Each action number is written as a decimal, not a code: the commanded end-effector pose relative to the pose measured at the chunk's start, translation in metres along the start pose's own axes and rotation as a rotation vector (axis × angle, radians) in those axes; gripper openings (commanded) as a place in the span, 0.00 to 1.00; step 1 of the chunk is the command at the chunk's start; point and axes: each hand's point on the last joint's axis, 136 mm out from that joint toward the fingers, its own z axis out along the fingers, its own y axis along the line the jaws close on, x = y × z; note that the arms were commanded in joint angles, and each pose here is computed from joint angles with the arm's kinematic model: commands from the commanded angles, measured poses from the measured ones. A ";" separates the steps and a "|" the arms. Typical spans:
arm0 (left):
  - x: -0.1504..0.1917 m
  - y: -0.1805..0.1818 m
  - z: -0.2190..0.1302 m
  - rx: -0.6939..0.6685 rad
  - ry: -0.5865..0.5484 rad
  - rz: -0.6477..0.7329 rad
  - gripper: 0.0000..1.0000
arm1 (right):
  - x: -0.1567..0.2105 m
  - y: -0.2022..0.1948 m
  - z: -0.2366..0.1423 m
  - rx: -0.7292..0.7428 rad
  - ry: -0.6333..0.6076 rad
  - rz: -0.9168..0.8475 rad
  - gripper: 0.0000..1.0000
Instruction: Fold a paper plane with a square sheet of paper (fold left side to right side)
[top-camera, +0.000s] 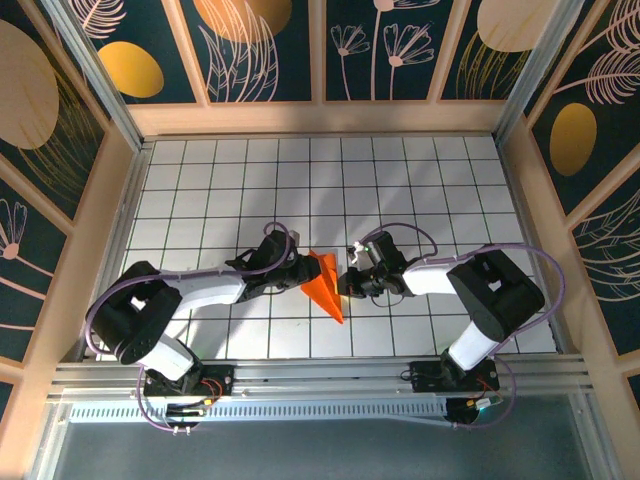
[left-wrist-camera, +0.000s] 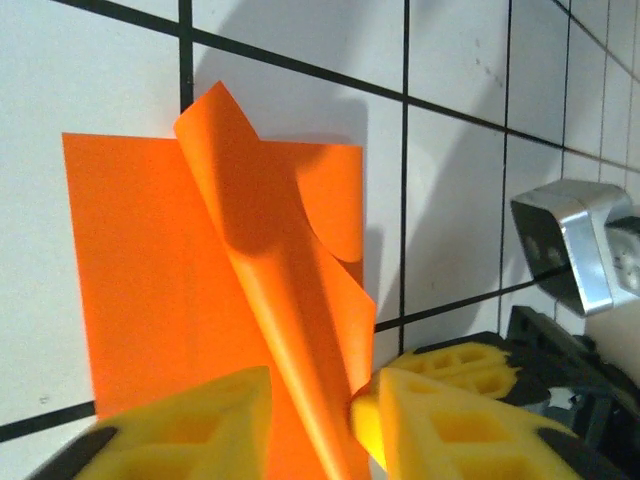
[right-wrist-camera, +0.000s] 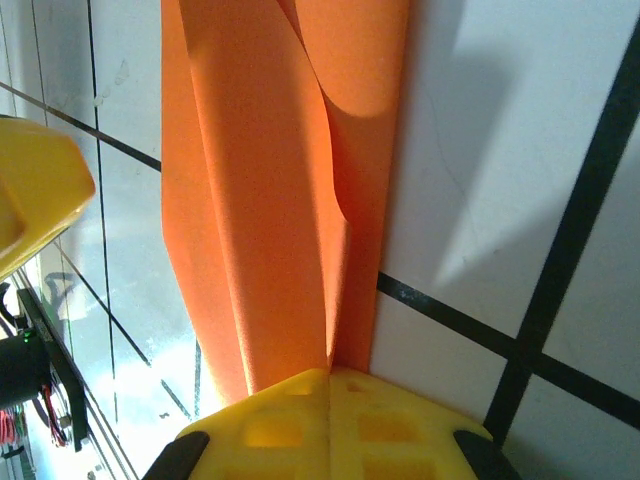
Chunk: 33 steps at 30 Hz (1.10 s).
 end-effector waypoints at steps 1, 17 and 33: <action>-0.001 -0.018 0.005 0.061 0.024 0.030 0.19 | 0.020 -0.031 0.008 0.120 0.048 0.031 0.00; 0.020 -0.008 0.042 0.120 0.133 0.045 0.04 | 0.029 -0.041 0.012 0.167 0.072 0.040 0.00; 0.030 0.024 0.046 0.020 0.136 0.027 0.03 | 0.033 -0.049 0.012 0.208 0.089 0.034 0.00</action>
